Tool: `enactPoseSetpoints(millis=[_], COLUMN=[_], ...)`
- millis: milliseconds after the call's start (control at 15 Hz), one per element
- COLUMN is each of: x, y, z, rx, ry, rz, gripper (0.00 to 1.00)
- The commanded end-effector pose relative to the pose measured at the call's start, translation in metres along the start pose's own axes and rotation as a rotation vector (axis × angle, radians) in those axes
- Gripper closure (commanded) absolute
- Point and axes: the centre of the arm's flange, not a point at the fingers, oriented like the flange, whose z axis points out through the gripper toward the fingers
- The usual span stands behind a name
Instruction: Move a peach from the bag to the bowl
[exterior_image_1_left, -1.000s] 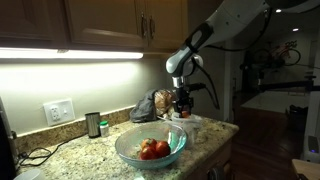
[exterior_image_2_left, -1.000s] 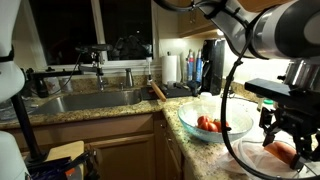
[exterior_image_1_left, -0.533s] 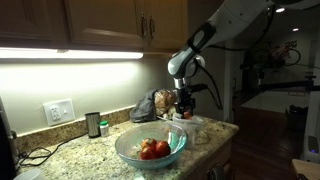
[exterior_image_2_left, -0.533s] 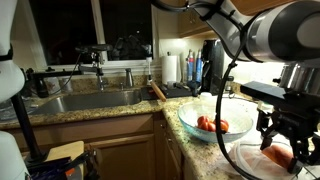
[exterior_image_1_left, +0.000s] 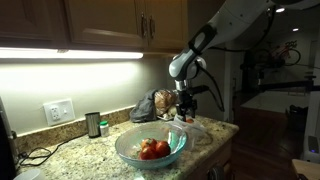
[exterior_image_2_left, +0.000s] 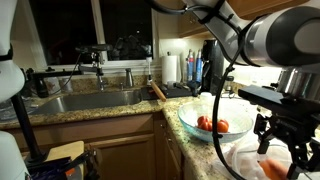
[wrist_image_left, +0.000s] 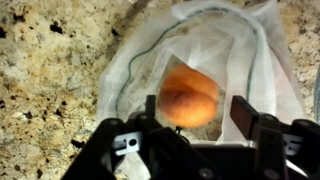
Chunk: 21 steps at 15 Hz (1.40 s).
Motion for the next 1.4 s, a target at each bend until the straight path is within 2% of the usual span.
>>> enactPoseSetpoints(millis=[0,800,867,1000,1333], x=[-0.020,-0.009,-0.008,-0.007,-0.006], y=[0.000,0.002,0.003,0.003,0.005], z=[-0.008,0.003,0.004,0.007,0.010], rx=[-0.024,-0.032,-0.033,-0.035,-0.042], ry=[0.015,0.011,0.009,0.008,0.005], rz=[0.019,0.029,0.031,0.037,0.050], gripper=[0.00,0.00,0.25,0.33,0.68])
